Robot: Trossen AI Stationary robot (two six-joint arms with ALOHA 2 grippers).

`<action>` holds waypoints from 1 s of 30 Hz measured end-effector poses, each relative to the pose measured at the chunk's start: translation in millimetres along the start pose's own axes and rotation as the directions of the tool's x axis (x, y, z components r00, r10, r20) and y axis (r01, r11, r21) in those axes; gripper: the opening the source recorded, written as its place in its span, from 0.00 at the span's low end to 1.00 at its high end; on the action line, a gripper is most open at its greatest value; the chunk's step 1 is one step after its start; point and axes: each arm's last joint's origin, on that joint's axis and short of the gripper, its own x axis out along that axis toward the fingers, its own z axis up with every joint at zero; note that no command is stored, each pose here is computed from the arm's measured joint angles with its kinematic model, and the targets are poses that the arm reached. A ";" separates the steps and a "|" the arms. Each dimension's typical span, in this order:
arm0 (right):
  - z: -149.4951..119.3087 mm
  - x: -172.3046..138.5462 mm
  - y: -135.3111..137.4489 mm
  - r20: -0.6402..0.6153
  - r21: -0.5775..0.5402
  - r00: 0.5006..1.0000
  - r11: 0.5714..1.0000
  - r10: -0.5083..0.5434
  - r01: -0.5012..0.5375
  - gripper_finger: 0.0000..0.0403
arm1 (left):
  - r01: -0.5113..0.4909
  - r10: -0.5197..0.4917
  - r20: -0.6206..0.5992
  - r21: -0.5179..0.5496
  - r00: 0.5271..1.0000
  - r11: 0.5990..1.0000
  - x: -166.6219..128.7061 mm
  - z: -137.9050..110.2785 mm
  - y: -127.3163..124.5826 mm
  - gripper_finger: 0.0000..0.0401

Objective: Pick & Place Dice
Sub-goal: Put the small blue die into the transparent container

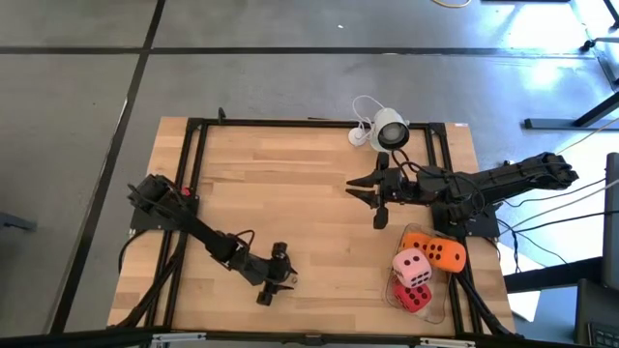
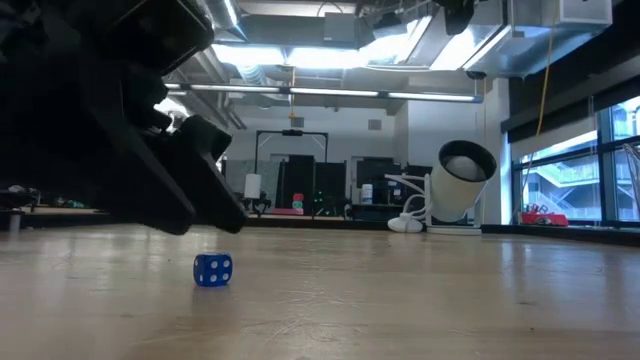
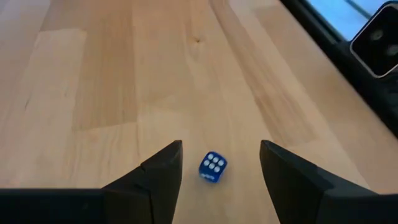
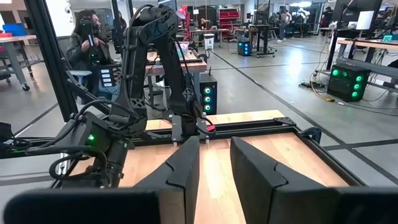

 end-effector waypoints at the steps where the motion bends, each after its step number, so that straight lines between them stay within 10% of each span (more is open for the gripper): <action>1: 0.0 0.0 0.0 0.000 0.000 1.000 1.000 0.000 0.000 0.23 | -0.003 0.004 -0.006 0.001 1.000 1.000 0.0 -0.7 0.2 0.51; 30: 6.6 -0.2 0.4 0.066 0.018 0.998 1.000 0.004 -0.005 0.23 | 0.024 -0.023 0.048 -0.030 0.999 0.999 -0.4 4.9 -1.5 0.49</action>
